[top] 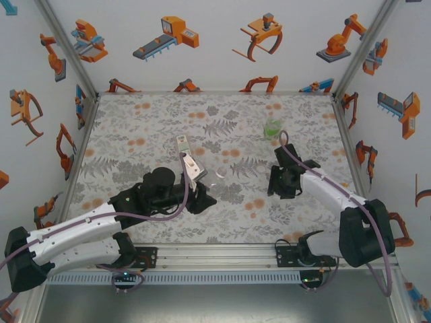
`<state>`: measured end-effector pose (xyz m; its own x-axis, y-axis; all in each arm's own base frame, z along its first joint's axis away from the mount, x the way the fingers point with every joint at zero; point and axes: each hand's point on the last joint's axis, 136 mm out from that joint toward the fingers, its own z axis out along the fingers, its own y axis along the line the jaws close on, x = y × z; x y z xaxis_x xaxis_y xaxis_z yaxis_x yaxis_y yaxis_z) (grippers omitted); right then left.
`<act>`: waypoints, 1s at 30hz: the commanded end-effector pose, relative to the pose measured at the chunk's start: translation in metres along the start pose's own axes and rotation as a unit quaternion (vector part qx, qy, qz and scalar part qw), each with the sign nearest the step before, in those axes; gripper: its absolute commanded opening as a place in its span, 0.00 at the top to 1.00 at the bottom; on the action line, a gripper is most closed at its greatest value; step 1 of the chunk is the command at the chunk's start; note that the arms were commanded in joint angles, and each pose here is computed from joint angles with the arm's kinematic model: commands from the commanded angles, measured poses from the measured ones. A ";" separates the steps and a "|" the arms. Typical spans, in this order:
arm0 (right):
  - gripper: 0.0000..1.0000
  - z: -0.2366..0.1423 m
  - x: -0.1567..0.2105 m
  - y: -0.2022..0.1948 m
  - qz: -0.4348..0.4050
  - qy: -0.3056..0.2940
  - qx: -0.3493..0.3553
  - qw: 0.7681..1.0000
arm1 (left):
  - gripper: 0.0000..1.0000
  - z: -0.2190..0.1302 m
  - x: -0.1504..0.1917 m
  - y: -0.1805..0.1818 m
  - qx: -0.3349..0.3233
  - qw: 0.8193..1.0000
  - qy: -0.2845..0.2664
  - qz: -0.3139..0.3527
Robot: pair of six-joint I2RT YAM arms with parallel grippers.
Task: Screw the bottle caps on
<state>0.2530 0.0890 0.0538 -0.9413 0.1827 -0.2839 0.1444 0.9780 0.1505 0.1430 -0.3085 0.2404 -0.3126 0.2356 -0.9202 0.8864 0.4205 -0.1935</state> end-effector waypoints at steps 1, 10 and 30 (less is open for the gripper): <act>0.53 0.006 0.003 -0.002 -0.002 0.008 0.001 1.000 | 1.00 -0.004 -0.013 -0.003 0.002 1.000 -0.014 0.003; 0.54 0.017 0.009 -0.005 0.001 0.020 0.002 1.000 | 1.00 -0.006 -0.014 -0.003 0.000 1.000 -0.013 0.004; 0.59 0.016 0.004 0.022 0.017 0.038 -0.065 0.997 | 1.00 -0.007 -0.013 -0.002 -0.003 1.000 -0.014 0.002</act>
<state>0.2483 0.0970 0.0324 -0.9586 0.1864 -0.2151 0.1447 0.9699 0.1957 0.1432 -0.3035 0.2371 -0.3207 0.2494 -0.9138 0.8795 0.4364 -0.1896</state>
